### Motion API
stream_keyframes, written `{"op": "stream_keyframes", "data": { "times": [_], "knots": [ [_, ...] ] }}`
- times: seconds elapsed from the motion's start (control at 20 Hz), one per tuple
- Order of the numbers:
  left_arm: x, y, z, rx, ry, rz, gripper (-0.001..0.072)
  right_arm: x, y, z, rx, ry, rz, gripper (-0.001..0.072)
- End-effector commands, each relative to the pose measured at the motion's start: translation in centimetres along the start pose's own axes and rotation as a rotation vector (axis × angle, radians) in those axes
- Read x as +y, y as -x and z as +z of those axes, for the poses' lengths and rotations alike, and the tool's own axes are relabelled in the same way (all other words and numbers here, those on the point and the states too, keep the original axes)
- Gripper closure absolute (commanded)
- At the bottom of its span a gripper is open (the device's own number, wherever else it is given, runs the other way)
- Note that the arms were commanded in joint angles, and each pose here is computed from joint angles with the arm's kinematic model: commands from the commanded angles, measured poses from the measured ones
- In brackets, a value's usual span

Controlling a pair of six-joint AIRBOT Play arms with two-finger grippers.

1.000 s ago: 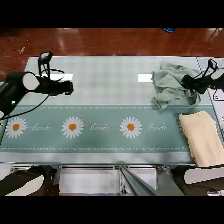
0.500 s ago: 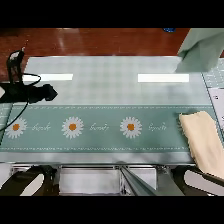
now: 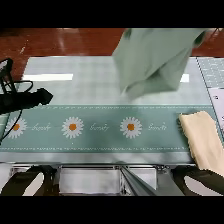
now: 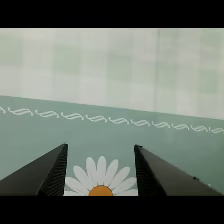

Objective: Fold the shirts.

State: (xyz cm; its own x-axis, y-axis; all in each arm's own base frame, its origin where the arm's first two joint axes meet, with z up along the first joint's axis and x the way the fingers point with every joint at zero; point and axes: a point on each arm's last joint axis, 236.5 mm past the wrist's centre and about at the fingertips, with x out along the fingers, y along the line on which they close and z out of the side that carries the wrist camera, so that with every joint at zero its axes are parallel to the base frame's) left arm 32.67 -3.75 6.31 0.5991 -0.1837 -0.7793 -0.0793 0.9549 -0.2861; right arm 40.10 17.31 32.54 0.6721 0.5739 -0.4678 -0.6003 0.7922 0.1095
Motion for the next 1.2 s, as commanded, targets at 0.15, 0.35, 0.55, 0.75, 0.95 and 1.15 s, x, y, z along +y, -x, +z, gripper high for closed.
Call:
{"op": "stream_keyframes", "data": {
  "times": [0.15, 0.35, 0.55, 0.75, 0.95, 1.15],
  "knots": [
    [1.6, 0.3, 0.0, 0.004, 0.045, 0.025, 0.0197, 10.2, -14.1, -19.2, 0.554, -0.051, 0.286, 0.0685],
    [1.5, 0.2, -0.2, 0.007, 0.049, 0.022, 0.0198, 17.8, -21.7, -27.6, 0.707, -0.115, 0.386, 0.0684],
    [-0.1, 0.1, -0.6, 0.026, 0.058, -0.028, 0.0198, 20.0, -24.1, -30.3, 0.76, -0.242, 0.415, 0.0303],
    [-2.6, -0.7, -2.4, 0.095, 0.0, -0.074, 0.0197, 10.0, -18.4, -20.7, 0.683, -0.205, 0.322, 0.0304],
    [-7.7, -1.1, -8.9, 0.379, -0.031, -0.252, 0.0198, -8.9, -6.3, -15.6, 0.474, -0.4, -0.133, 0.0307],
    [-9.2, -2.8, -15.0, 0.583, -0.003, -0.335, 0.0197, -15.0, 0.9, -25.8, 0.474, -0.728, -0.318, 0.0308]
  ]
}}
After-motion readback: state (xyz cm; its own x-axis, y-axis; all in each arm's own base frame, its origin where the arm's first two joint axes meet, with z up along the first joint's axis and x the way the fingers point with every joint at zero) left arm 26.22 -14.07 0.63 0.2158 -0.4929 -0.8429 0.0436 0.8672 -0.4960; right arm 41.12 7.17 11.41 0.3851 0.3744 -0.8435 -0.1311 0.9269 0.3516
